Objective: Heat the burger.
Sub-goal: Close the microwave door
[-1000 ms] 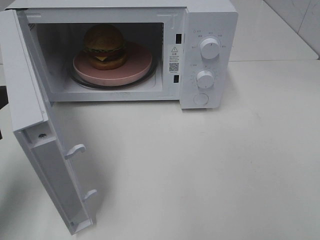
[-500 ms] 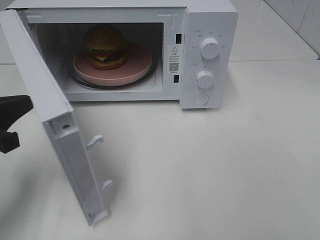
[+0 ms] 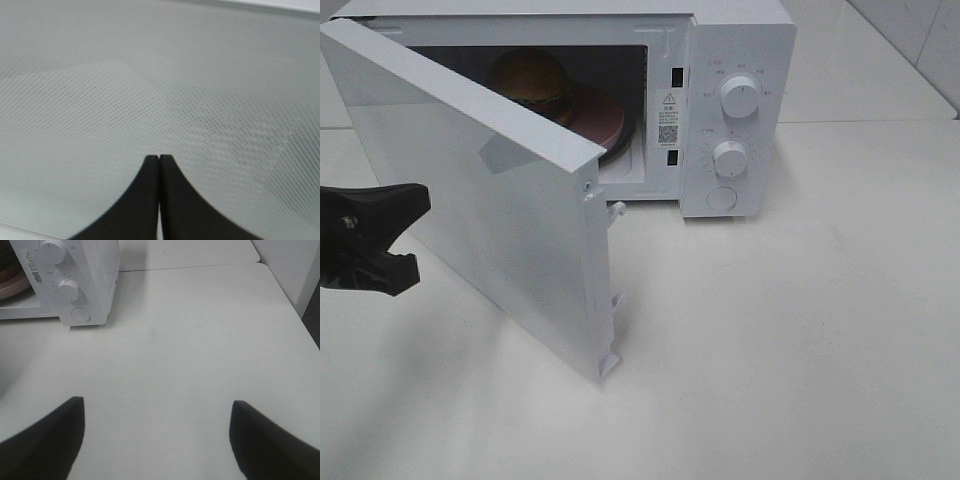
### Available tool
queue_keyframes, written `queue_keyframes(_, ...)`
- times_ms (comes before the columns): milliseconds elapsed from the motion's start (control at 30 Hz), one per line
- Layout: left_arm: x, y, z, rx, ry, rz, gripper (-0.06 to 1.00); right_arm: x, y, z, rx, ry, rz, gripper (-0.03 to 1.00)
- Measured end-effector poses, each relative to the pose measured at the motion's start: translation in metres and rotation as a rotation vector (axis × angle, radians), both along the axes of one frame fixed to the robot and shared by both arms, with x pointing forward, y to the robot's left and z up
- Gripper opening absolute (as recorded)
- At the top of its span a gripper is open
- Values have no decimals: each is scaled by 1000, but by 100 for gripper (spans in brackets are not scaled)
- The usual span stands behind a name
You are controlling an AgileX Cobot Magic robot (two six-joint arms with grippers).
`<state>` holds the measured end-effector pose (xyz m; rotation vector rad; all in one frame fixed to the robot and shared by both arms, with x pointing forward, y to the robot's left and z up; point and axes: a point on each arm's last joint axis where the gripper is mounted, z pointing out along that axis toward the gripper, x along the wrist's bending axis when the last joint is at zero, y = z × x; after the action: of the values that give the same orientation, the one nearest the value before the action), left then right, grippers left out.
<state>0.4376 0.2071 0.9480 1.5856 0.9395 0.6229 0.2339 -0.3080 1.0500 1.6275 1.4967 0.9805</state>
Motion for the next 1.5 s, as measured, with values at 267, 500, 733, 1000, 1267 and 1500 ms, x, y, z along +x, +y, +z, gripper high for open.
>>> queue_keyframes(267,15,-28,-1,-16,4,-24,0,0,0,0,0,0,0,77)
queue_keyframes(500,32,-56,-5,-35,11,-10,0,0,0,0,0,0,0,77)
queue_keyframes(733,48,-82,-5,-43,-14,-39,0,0,0,0,0,0,0,77)
queue_keyframes(1000,68,-94,4,-77,-26,-1,0,0,0,0,0,0,0,77)
queue_keyframes(1267,89,-108,6,-84,-33,1,0,0,0,0,0,0,0,77)
queue_keyframes(1500,102,-116,8,-98,-48,5,0,0,0,0,0,0,0,77)
